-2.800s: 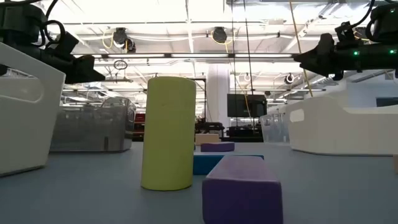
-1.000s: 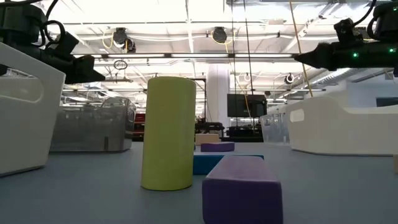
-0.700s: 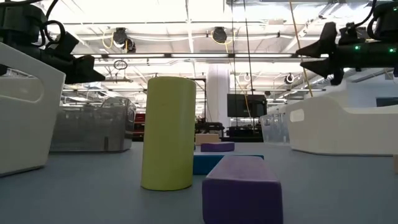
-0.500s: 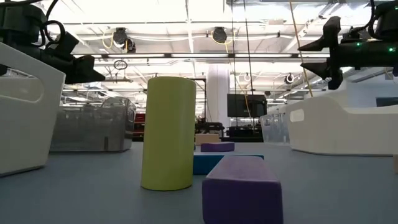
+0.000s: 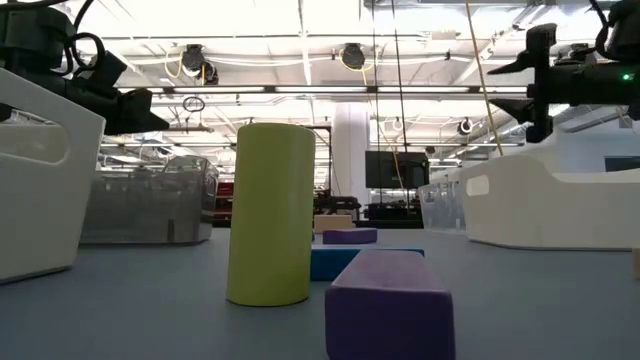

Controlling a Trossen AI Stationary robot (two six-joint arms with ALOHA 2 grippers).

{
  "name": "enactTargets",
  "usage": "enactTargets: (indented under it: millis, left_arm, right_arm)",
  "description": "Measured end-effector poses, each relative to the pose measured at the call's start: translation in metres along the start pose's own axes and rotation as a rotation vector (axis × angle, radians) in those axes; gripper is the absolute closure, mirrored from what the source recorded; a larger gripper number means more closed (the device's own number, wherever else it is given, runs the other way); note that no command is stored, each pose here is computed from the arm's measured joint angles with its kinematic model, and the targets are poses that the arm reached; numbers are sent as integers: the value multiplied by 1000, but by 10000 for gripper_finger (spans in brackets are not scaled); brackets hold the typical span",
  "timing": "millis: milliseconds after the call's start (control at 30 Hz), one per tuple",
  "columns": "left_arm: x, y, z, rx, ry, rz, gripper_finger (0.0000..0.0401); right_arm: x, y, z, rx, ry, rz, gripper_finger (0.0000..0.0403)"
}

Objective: Sort & place blocks by color
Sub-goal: Put the top blue block into the transparent bin

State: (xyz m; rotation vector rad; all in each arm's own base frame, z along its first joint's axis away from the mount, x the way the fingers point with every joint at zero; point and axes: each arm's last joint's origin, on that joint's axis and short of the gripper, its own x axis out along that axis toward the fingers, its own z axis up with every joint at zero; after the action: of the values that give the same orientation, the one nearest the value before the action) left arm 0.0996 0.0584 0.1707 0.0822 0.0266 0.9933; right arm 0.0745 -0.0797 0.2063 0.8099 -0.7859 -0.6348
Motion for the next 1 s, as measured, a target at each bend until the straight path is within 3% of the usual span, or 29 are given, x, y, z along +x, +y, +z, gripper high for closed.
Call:
enactTargets:
  millis: [133,333,433,533,667,1000]
  left_arm:
    - [0,1,6,-92,-51,17,260]
    - [-2,4,22,-324,-206,15,260]
    - [-4,7,30,-381,-275,38,260]
    - [-7,10,36,-456,-338,71,260]
    - [-9,12,43,-605,-410,17,260]
    - [-11,12,46,-759,-450,-66,260]
  right_arm:
    - [-1,10,6,-65,-62,97,174]
    - [7,18,10,-251,-59,83,174]
    - [17,26,13,-328,-49,70,174]
    - [29,32,15,-381,-7,23,174]
    - [51,40,14,-443,120,-7,174]
    - [105,42,2,-530,314,-24,174]
